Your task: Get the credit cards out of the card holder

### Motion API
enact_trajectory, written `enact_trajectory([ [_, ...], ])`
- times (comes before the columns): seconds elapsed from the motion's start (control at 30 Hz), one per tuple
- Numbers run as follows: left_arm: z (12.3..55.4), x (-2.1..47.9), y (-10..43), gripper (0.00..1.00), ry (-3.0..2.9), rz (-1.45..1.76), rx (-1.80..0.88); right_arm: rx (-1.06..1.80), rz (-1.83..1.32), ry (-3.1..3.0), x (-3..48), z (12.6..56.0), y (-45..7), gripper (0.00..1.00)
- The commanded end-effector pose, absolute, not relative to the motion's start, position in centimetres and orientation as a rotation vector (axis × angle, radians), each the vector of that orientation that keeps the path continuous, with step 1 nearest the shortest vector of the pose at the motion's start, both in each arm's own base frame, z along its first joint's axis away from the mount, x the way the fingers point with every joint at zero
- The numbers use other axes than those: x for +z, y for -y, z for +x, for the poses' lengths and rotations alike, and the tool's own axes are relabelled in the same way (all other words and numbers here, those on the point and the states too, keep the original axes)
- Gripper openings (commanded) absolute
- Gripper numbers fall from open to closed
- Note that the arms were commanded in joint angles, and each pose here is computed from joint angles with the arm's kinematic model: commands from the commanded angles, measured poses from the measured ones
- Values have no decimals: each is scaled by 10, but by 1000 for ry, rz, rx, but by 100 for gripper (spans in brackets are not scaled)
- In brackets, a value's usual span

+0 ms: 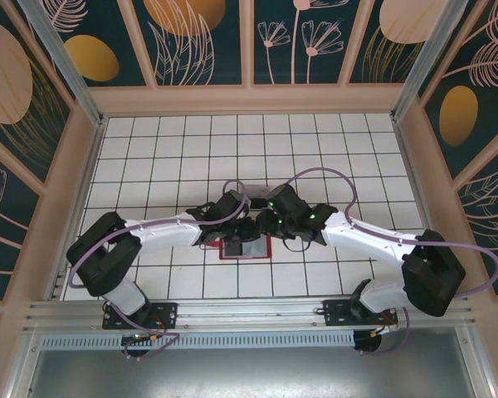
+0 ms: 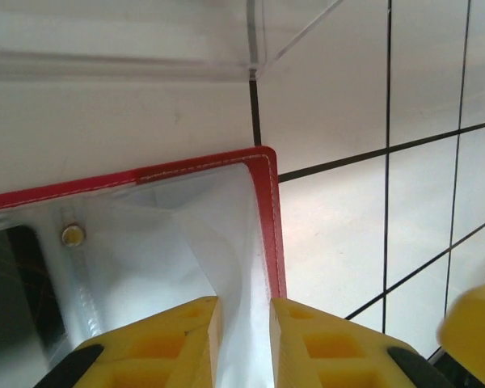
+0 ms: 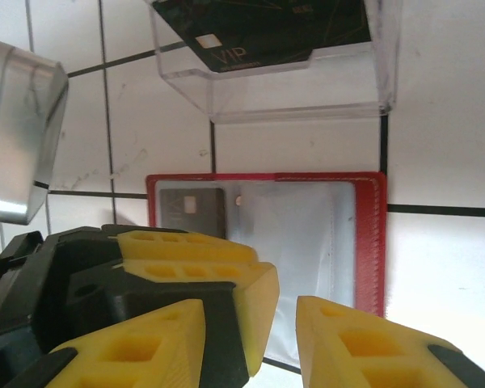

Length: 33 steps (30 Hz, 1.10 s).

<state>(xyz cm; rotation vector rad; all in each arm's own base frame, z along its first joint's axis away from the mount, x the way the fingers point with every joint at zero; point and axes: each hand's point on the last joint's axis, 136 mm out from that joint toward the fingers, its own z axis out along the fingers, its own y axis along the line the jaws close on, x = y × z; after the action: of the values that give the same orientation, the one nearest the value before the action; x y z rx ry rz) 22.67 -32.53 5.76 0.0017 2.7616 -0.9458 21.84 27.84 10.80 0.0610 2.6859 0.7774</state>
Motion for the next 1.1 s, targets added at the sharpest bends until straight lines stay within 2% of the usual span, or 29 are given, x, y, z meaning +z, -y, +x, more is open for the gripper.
enact_trajectory([
  [0.0, 237, 73, 319, 25, -2705, 4, -934, 870, 65, -2674, 110, 216, -286, 36],
  [0.47, 227, 44, 238, 22, -2763, -90, -749, 1069, 10, -2734, 88, 209, -323, 32],
  [1.07, 210, 10, 221, 20, -2905, 8, -594, 1138, -85, -2832, 42, 199, -340, 27],
])
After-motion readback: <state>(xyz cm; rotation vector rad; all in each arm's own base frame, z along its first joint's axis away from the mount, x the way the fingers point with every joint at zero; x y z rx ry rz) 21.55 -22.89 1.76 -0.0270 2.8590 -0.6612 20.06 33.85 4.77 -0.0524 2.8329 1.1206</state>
